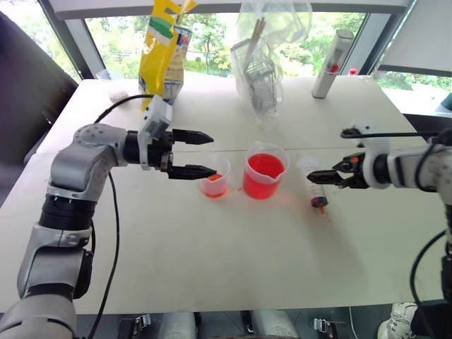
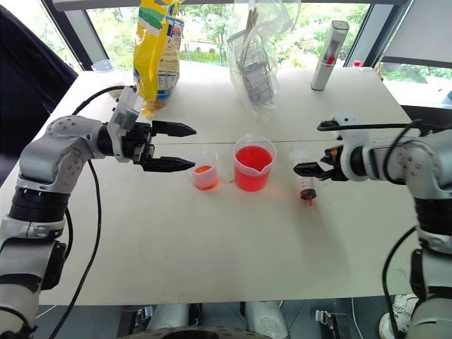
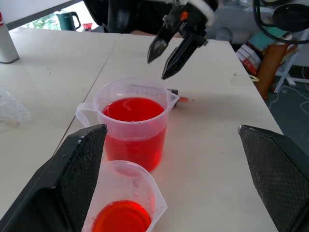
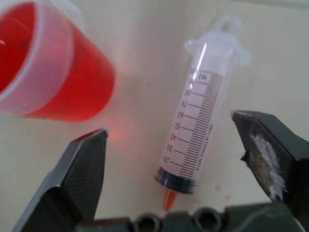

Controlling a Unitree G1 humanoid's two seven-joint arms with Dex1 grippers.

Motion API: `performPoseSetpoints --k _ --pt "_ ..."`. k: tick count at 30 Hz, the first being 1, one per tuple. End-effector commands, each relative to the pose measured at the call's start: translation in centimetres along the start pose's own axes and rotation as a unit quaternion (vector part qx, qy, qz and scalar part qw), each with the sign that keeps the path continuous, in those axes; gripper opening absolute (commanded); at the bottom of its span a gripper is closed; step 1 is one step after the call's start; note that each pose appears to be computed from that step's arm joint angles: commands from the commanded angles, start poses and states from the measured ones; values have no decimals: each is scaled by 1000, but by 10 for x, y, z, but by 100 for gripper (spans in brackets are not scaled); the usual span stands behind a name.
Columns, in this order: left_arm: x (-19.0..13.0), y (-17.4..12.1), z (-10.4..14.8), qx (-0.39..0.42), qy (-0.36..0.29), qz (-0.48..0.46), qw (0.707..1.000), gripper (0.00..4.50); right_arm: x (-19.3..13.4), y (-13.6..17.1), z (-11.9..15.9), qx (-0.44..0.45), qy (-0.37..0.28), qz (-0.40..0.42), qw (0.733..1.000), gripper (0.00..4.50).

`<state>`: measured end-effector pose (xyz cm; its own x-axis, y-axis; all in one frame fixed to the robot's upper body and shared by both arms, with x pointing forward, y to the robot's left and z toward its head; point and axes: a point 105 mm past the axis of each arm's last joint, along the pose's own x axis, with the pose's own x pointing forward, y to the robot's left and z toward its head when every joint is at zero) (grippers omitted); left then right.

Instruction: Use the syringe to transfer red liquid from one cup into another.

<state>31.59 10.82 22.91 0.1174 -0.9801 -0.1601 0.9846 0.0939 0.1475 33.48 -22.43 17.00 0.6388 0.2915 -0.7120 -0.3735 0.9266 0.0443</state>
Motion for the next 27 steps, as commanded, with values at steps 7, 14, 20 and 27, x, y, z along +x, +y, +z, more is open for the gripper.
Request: performPoseSetpoints --k 7,14,20,27 --pt "-6 -5 13 38 -3 20 999 450 39 -20 7 19 51 -42 998 445" --pt "-9 -7 13 45 0 37 998 450 70 -14 -3 -6 94 -33 995 422" --pt "-10 -9 12 47 1 48 998 450 76 -10 -3 -19 103 -22 994 158" --pt "-11 -5 15 53 -3 53 997 450 61 -13 7 -30 79 -35 996 136"
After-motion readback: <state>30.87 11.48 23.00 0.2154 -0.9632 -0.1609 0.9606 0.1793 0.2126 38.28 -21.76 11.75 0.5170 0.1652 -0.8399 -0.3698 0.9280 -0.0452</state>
